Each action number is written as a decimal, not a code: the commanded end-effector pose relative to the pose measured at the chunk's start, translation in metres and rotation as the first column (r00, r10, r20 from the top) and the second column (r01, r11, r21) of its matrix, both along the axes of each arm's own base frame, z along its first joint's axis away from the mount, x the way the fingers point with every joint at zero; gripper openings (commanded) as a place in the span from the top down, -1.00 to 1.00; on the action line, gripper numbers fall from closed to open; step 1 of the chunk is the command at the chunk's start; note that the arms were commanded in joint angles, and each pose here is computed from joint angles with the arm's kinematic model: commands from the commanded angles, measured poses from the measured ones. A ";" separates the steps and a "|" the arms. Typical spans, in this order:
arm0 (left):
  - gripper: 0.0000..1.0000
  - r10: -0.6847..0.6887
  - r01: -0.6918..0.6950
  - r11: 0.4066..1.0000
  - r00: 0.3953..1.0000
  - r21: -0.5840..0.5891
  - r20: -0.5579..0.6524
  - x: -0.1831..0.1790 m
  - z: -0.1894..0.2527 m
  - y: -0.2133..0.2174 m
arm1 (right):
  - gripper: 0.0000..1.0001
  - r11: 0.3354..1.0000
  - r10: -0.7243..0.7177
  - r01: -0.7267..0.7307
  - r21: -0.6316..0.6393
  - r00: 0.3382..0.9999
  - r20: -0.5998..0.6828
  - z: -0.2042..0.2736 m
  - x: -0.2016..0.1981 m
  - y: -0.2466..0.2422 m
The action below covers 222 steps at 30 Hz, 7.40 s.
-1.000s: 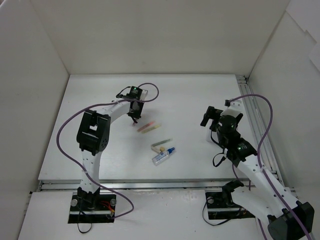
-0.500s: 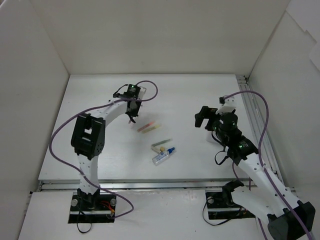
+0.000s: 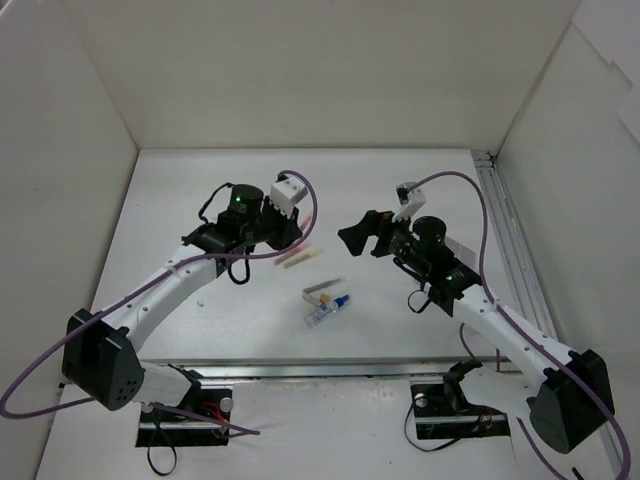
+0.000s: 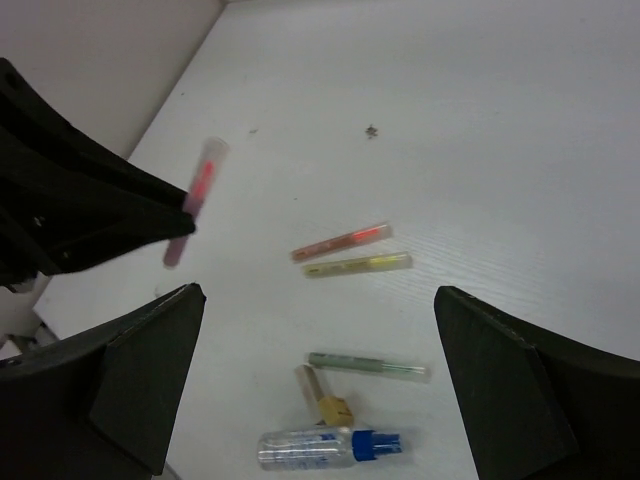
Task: Sort the stationery into containers
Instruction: Pick up the pen from the center of the board, then place the pen in the storage box, then pick up the pen from the center of the board, then place the pen in the storage box.
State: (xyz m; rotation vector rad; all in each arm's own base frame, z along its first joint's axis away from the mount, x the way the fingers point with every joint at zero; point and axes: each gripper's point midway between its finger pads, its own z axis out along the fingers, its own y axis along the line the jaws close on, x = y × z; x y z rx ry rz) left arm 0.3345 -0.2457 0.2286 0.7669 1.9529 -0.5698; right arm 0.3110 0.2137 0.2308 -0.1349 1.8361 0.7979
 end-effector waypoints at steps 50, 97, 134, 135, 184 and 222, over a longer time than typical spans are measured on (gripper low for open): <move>-0.99 0.256 -0.250 0.966 0.959 -0.067 0.118 -0.024 0.018 0.043 | 1.00 0.650 -0.700 0.738 -0.181 0.675 0.234 0.049 -0.023 -0.149; -0.99 0.302 -0.195 0.903 0.922 0.382 -0.243 0.085 -0.147 0.043 | -0.96 0.613 -0.769 0.778 -0.137 0.628 0.123 0.021 0.003 -0.203; 0.40 0.306 -0.115 0.874 0.884 0.472 -0.353 0.085 -0.202 0.024 | -0.96 0.637 -0.749 0.761 -0.124 0.649 0.133 0.025 -0.015 -0.205; 0.63 0.317 -0.126 0.874 0.880 0.469 -0.354 0.088 -0.202 0.028 | -0.96 0.639 -0.747 0.759 -0.121 0.651 0.134 0.026 -0.015 -0.205; 1.00 -0.118 0.120 0.986 0.993 -0.120 0.024 -0.022 0.021 -0.048 | -0.28 0.949 -0.027 0.028 0.315 1.000 -0.009 0.030 0.044 0.092; -0.99 0.403 -0.416 0.906 0.903 -0.073 -0.147 0.007 -0.021 0.082 | 1.00 0.433 -0.845 0.870 -0.237 0.483 0.230 0.026 0.016 -0.221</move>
